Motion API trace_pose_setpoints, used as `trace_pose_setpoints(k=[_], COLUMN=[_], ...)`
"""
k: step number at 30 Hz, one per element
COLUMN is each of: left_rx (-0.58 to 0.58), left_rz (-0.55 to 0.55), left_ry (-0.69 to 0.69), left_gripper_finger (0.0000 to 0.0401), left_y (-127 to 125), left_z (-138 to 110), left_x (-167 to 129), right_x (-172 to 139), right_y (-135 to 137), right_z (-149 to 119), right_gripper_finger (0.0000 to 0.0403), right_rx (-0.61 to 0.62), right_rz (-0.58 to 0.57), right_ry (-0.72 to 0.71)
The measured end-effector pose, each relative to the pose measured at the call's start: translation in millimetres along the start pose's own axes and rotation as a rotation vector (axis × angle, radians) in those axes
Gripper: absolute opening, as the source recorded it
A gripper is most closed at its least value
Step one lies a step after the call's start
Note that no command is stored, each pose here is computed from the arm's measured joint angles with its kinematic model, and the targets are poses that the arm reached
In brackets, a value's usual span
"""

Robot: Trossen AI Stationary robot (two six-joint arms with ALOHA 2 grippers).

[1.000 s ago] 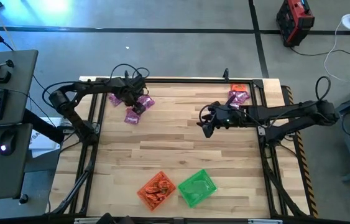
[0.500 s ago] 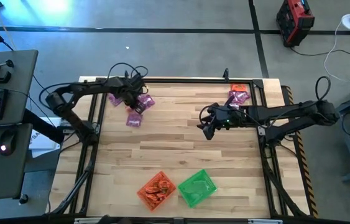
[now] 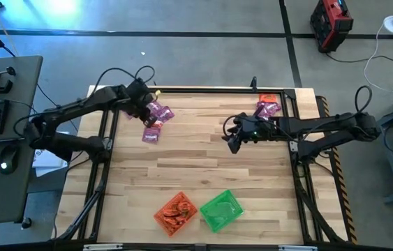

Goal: Sort candy by brand, put in halloween buckets
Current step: Put the orange candy into the orange basket

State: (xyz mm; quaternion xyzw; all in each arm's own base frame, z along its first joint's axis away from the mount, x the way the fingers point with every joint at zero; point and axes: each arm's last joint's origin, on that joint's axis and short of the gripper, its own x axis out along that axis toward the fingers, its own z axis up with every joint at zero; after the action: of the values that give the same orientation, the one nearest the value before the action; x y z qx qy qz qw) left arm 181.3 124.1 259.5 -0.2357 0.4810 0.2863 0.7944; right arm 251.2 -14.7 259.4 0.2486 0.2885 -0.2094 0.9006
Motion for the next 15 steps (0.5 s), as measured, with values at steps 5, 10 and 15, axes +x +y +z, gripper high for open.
trace_pose_setpoints(k=[5, 10, 15], left_rx=[0.033, 0.158, 0.33], left_rz=[0.008, 0.019, -0.015], left_ry=[0.057, 0.194, 0.281], left_gripper_finger=[0.0015, 0.0076, 0.0163], left_y=[-2, 1, 4], left_z=[-8, -2, 18], left_x=[29, 66, 90], right_x=[1, 2, 2], right_y=[-5, -8, -8], right_z=[3, 5, 5], right_gripper_finger=[0.0216, 0.0216, 0.0216], right_rx=[0.04, 0.092, 0.099], right_rz=[-0.017, -0.019, -0.019], right_ry=[-0.008, -0.009, -0.009])
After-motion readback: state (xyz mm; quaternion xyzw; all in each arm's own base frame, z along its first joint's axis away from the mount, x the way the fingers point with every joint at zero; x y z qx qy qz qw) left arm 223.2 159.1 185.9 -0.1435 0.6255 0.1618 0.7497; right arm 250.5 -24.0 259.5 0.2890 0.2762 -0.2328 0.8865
